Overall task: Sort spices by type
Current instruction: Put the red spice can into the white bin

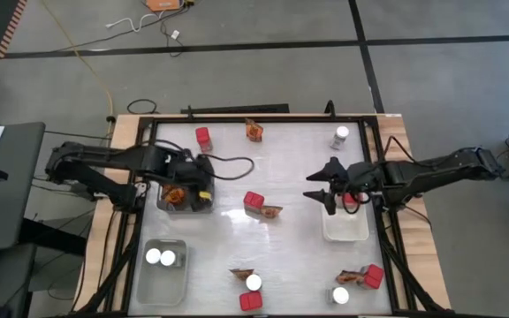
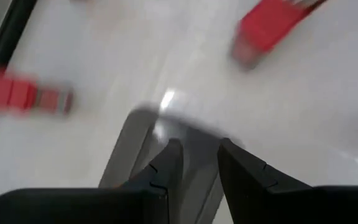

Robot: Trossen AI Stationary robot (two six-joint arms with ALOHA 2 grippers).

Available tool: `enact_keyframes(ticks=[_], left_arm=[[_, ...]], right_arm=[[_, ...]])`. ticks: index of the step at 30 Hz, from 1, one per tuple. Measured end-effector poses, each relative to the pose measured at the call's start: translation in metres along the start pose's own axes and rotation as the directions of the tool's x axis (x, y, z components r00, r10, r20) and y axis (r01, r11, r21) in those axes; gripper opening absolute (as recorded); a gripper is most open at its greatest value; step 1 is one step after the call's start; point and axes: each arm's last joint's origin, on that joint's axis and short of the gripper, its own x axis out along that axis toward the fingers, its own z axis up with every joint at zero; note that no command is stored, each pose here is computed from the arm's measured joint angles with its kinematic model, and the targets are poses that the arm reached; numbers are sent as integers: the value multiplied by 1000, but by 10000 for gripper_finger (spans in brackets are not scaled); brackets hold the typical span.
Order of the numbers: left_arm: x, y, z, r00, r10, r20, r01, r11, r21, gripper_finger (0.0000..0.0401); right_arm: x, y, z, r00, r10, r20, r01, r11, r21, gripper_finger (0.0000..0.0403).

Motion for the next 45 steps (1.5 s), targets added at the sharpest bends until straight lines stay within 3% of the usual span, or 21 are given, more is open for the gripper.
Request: enact_keyframes(ticks=[4,9,12,16,19,25,27,31,36,45], left_arm=[[5,-13,6,986,-122,112,107,986,128,94],[18,-16,-13,946,-275,169,251,957,148,94],[19,-16,-28,908,-329,258,303,943,135,94],[13,-14,-45,824,-399,403,368,917,156,94],[7,-13,-57,772,-438,460,408,897,169,94],[-6,-12,-71,725,-492,483,460,867,192,94],[-9,-13,-75,716,-506,482,469,859,204,94],[-11,-16,-78,711,-526,467,482,848,221,94],[-12,-21,-81,707,-546,450,493,836,239,94],[-8,-21,-88,748,-537,389,500,842,201,94]], right_arm=[[4,14,10,999,-27,17,27,1000,5,311],[23,35,31,998,-57,10,57,998,-16,311],[41,47,50,996,-84,-24,84,996,-27,311],[70,59,79,975,-164,-147,156,985,-68,311],[96,64,98,936,-211,-283,190,977,-100,311],[157,65,112,802,-317,-506,260,948,-182,311],[175,66,113,780,-299,-550,229,954,-195,311],[204,69,117,783,-233,-576,168,972,-166,311],[224,67,112,759,-249,-602,163,967,-195,311],[254,58,73,644,-305,-702,173,951,-255,311]])
